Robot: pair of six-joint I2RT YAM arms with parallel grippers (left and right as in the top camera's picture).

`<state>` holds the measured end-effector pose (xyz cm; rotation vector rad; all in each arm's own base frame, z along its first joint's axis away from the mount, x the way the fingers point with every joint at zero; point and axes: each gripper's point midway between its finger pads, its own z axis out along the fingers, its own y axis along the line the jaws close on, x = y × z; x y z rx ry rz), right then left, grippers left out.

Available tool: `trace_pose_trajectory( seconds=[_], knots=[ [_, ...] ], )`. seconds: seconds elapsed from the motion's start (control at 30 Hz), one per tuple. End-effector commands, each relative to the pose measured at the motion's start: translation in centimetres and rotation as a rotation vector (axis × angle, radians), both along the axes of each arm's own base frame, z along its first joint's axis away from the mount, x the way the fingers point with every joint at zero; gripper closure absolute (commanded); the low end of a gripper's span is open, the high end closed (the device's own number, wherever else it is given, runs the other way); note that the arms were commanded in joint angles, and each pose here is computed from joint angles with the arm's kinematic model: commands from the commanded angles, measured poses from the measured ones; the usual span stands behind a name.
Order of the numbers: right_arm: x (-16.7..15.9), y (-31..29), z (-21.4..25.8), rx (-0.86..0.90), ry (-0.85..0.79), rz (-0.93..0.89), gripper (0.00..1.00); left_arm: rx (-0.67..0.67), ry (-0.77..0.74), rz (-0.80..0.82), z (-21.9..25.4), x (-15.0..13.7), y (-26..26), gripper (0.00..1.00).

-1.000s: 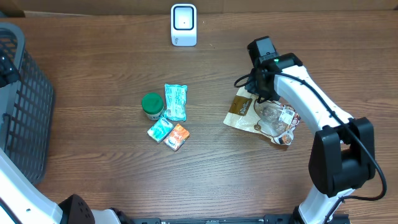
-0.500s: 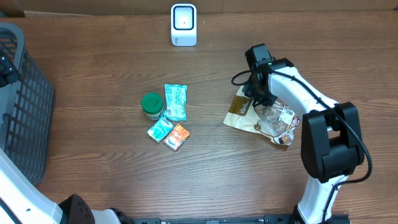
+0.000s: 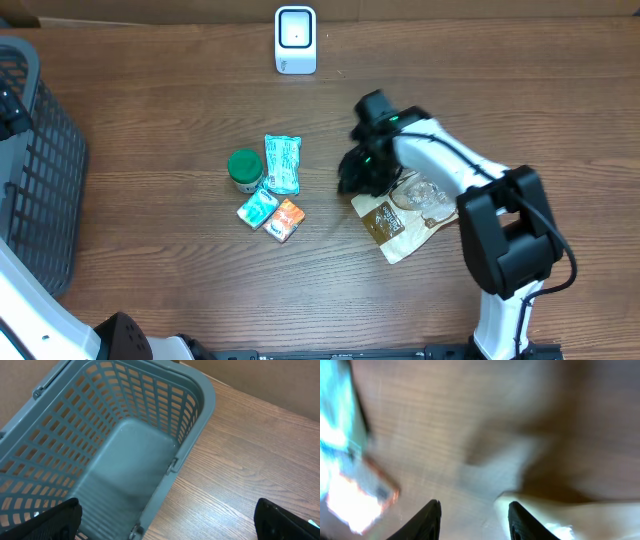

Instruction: Scan the item barcode

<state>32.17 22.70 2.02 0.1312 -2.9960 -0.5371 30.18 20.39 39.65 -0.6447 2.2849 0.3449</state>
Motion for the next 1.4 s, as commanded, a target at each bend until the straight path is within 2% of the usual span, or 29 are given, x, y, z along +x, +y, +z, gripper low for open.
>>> trace_pose_trajectory(
  seconds=[0.0, 0.13, 0.23, 0.4, 0.47, 0.57, 0.67, 0.83, 1.07, 1.37],
  knots=[
    [-2.9, 1.4, -0.3, 0.006, 0.056, 0.107, 0.6, -0.012, -0.013, 0.007, 0.1, 0.0, -0.1, 0.01],
    [-4.2, 0.9, 0.5, -0.017, 0.101, 0.104, 0.68, -0.012, -0.013, 0.007, 0.1, 0.0, -0.1, 0.0],
    [-2.6, -1.2, 2.7, -0.041, 0.054, -0.002, 0.69, -0.012, -0.013, 0.007, 0.1, 0.0, -0.1, 0.0],
    [0.4, -9.0, 8.9, -0.13, -0.091, -0.304, 0.67, -0.012, -0.013, 0.007, 0.1, 0.0, -0.1, 0.0],
    [0.4, -13.5, 10.7, -0.214, -0.119, -0.457, 0.64, -0.012, -0.013, 0.007, 0.1, 0.0, -0.1, 0.0],
    [-0.8, -20.1, 12.0, -0.362, -0.112, -0.65, 0.54, -0.012, -0.013, 0.007, 0.1, 0.0, -0.1, 0.0],
    [-2.4, -23.9, 11.7, -0.443, -0.042, -0.731, 0.52, -0.012, -0.013, 0.007, 0.1, 0.0, -0.1, 0.0],
    [-4.7, -26.6, 9.3, -0.477, 0.054, -0.797, 0.46, -0.012, -0.013, 0.007, 0.1, 0.0, -0.1, 0.01],
    [-6.1, -27.0, 5.1, -0.501, 0.082, -0.8, 0.41, -0.012, -0.013, 0.007, 0.1, 0.0, -0.1, 0.0],
    [-7.2, -27.6, 2.0, -0.545, 0.08, -0.8, 0.4, -0.012, -0.013, 0.007, 0.1, 0.0, -0.1, 0.01]
  ],
)
